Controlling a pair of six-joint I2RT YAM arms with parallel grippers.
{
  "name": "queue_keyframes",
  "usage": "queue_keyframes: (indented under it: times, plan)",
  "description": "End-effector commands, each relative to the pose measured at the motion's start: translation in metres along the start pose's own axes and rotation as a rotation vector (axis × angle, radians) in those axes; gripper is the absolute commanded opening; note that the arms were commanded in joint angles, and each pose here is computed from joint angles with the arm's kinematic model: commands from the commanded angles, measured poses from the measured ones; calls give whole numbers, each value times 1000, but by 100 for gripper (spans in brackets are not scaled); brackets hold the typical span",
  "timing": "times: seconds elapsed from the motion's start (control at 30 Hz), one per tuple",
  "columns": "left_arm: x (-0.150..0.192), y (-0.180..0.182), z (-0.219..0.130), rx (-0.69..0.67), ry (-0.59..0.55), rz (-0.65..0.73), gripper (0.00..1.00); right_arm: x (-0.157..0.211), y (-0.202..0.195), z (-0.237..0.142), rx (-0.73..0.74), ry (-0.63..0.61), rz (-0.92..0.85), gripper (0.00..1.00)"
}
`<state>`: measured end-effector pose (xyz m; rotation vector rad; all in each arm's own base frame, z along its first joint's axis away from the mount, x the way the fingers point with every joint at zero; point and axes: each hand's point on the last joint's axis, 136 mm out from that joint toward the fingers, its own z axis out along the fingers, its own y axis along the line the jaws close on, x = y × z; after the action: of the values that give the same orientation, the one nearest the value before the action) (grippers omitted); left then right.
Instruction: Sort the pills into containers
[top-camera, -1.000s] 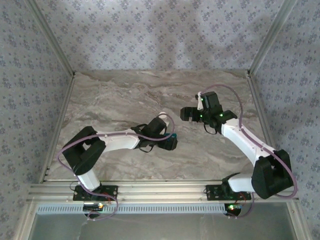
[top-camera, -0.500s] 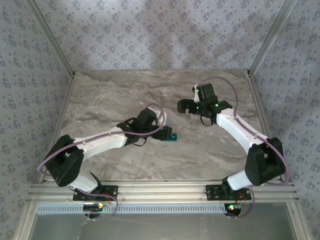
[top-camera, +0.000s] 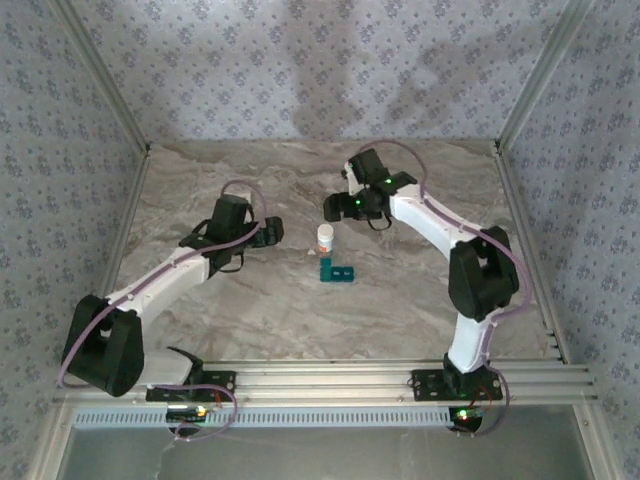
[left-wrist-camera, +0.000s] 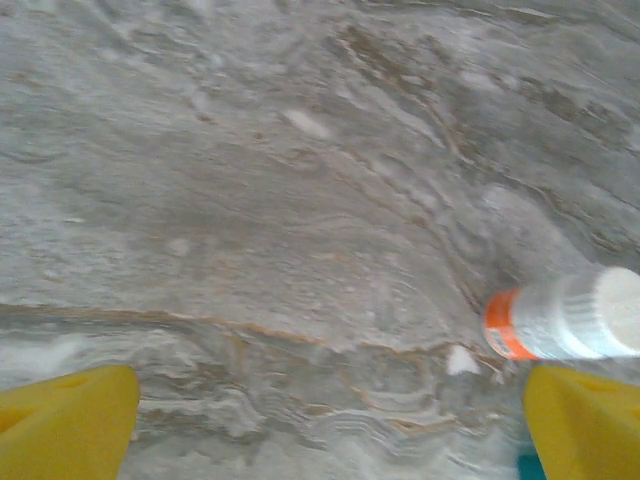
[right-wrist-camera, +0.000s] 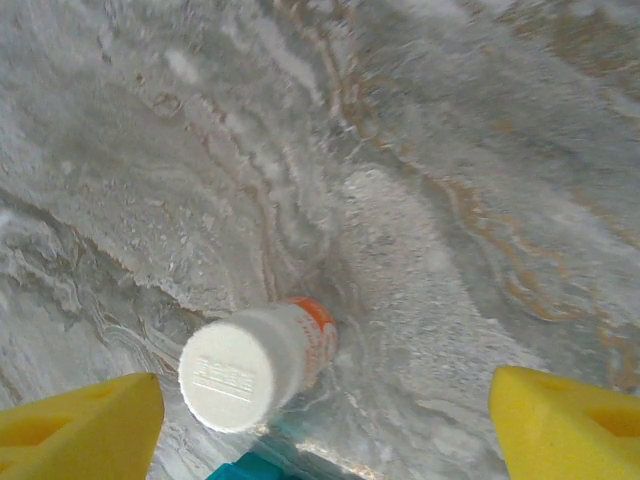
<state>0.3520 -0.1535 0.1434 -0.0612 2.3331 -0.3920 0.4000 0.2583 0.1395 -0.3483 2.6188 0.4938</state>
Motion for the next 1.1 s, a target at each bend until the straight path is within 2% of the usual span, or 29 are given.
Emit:
queue_keyframes:
  times: [0.0, 0.4, 0.7, 1.0, 1.07]
  plan:
    - [-2, 20, -4, -57, -17, -5, 98, 14, 9, 9, 42, 97, -80, 87]
    - [-6, 38, 1, -112, -81, 22, 98, 37, 21, 47, 147, 231, -211, 85]
    - [-4, 39, 2, -117, -73, 24, 98, 42, 21, 63, 133, 256, -208, 70]
    - [-5, 37, 2, -105, -78, 19, 98, 41, 21, 65, 108, 260, -194, 48]
    - [-8, 35, 2, -98, -90, 6, 98, 40, 22, 63, 102, 253, -189, 45]
